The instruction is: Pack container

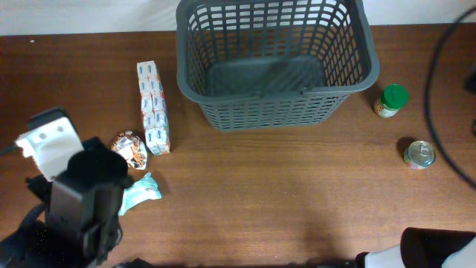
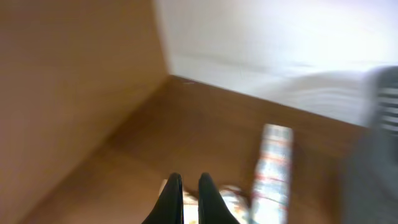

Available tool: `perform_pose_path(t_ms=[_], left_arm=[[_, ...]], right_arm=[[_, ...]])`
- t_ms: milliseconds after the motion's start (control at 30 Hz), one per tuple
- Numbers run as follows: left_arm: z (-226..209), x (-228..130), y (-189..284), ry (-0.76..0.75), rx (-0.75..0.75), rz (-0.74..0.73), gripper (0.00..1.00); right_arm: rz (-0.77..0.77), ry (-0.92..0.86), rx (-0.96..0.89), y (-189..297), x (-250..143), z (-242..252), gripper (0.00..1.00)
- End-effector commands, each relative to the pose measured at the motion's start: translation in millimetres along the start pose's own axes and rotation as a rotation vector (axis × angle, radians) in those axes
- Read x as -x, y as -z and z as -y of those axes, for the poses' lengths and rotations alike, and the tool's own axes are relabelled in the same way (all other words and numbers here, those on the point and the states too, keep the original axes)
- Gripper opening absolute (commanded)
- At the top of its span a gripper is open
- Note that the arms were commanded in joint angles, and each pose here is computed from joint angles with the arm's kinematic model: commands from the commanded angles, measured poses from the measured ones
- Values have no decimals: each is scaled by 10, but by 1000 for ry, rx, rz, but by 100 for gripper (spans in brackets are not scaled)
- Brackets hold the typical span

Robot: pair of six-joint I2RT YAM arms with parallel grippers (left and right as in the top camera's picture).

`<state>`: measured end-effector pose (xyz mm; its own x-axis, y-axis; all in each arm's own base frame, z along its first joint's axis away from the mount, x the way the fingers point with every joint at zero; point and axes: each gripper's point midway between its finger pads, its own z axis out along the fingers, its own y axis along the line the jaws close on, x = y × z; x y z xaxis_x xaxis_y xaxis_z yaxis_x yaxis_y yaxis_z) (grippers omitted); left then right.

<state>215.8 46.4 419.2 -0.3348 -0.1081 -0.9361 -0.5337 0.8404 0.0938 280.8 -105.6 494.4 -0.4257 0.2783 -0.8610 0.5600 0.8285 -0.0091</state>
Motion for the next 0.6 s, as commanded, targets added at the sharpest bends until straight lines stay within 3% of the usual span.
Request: perform_pose_path(t_ms=[0,67,100,133,200,267,300,333,367,567], left_arm=[[-329,71,-86,-2,200,25,2],[-426,55,-139,10,253,8,2],[-465,46,-162,15,274,-1,7],[-510,38,-186,22,298,-10,11],[-572,22,-240,35,335,-27,18],[-602,0,-298,42,358,-47,48],[-602,-15,-337,45,364,-60,77],[-600,-31,-371,49,369,-72,95],[-588,-52,-419,51,371,-88,100],[-399,-249,-718,18,339,-213,100]], right_arm=[[-105,-89,-139,-353,-147,312,4],[-174,-115,-153,-518,-263,418,4],[-209,-130,-148,-594,-324,449,10],[-243,-142,-147,-666,-384,480,18],[-307,-164,-161,-806,-509,569,51],[-355,-181,-168,-927,-606,625,84],[-378,-190,-172,-999,-655,653,98],[-395,-196,-178,-1063,-691,676,99],[-414,-199,-185,-1141,-734,697,99],[-519,-189,-205,-1473,-973,707,99]])
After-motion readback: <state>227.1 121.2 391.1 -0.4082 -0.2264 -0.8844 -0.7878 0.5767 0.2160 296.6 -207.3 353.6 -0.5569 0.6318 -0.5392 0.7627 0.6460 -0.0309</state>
